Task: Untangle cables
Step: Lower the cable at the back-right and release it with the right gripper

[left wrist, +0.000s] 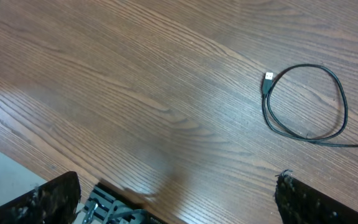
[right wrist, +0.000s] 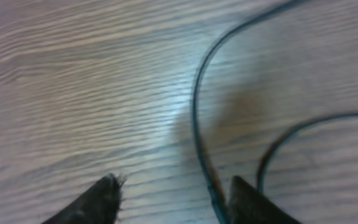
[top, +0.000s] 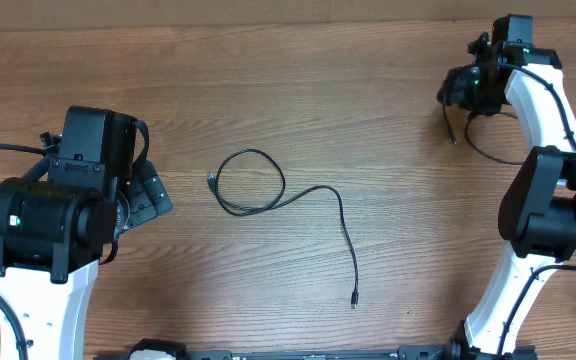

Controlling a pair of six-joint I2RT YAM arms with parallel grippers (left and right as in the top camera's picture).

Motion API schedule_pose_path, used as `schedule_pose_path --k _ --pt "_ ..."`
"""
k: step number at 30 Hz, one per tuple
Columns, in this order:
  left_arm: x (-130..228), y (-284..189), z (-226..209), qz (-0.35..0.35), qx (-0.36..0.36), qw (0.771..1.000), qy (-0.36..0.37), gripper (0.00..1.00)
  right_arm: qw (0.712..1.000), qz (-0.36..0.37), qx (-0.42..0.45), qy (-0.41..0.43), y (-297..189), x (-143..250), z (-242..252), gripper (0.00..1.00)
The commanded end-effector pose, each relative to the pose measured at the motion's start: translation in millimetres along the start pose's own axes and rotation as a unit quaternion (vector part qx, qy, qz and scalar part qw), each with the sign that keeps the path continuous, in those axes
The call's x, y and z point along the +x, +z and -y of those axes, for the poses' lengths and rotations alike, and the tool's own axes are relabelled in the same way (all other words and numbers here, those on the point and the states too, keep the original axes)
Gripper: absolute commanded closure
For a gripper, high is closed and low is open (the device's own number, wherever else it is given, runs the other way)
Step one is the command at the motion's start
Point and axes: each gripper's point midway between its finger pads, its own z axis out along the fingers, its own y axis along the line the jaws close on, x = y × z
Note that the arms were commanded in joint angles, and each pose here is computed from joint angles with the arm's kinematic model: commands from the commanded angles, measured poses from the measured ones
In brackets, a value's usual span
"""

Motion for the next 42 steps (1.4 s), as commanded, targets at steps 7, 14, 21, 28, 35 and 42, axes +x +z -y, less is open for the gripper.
schedule_pose_path --k 7,14,21,28,35,42 --pt "-1 1 -1 -0.001 -0.002 1.000 -0.010 0.01 0.996 -0.028 0.080 0.005 8 32 34 0.01" --pt "-1 1 -1 -0.001 -0.002 1.000 -0.010 0.01 0.993 -0.044 0.106 0.006 29 56 49 0.00" --pt "-1 1 -1 -0.001 -0.002 1.000 -0.010 0.00 0.994 -0.030 0.105 0.009 38 56 54 0.52" --pt "-1 1 -1 -0.001 -0.002 1.000 -0.010 0.00 0.994 0.034 0.105 0.020 36 24 67 0.96" --pt "-1 1 -1 -0.001 -0.002 1.000 -0.010 0.00 0.981 0.160 0.103 0.026 23 -37 82 0.96" --pt "-1 1 -1 -0.001 -0.002 1.000 -0.010 0.00 0.962 0.256 0.093 0.031 12 -80 96 0.94"
